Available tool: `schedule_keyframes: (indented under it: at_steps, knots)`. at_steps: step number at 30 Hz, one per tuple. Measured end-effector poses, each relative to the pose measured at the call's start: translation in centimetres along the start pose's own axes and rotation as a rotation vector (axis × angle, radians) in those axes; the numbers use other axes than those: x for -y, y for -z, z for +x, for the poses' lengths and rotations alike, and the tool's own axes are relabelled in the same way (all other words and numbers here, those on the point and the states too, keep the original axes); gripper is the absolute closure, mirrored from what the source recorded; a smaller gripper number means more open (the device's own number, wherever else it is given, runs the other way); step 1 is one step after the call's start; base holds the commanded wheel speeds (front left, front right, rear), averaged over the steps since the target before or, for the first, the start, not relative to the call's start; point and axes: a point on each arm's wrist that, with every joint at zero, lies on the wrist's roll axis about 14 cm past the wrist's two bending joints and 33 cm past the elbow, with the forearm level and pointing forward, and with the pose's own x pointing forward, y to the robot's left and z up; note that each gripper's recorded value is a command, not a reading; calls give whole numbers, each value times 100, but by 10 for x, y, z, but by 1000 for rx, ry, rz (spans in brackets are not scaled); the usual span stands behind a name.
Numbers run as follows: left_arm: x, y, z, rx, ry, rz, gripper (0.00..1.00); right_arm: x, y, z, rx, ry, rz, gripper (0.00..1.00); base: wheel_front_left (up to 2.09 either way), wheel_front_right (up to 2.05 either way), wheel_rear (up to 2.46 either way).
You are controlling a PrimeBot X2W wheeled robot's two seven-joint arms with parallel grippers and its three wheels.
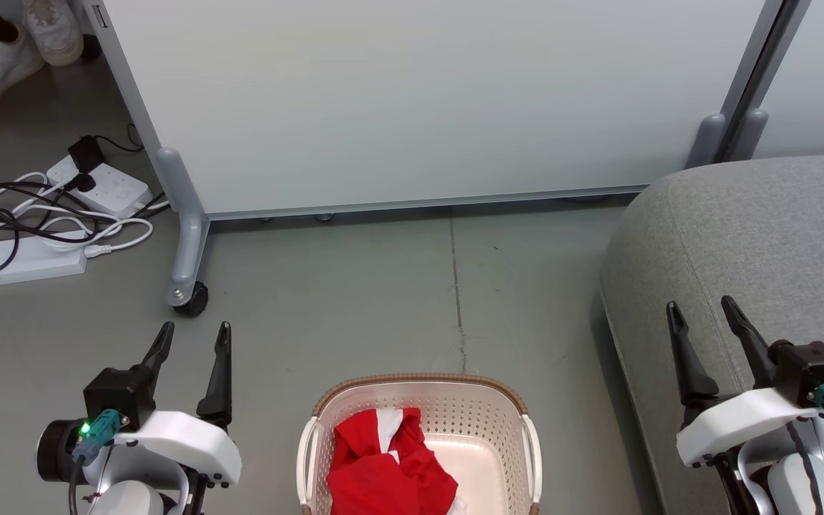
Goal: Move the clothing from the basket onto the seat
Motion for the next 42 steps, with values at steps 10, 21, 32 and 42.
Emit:
schedule_keyframes:
  at_steps: [10, 21, 32, 42]
  knots:
    - [2, 3, -4, -2, 0, 42, 0, -2, -1, -2, 14, -5, -4, 0, 0, 0, 0]
    - [4, 4, -6, 4, 6, 85, 0, -1, 0, -4, 14, -11, -32, 0, 0, 0, 0]
    - [1, 7, -8, -10, -11, 74, 0, -2, 1, -4, 11, -16, -21, 0, 0, 0, 0]
    - [15, 1, 1, 9, 30, 72, 0, 0, 0, -4, 14, -8, -13, 0, 0, 0, 0]
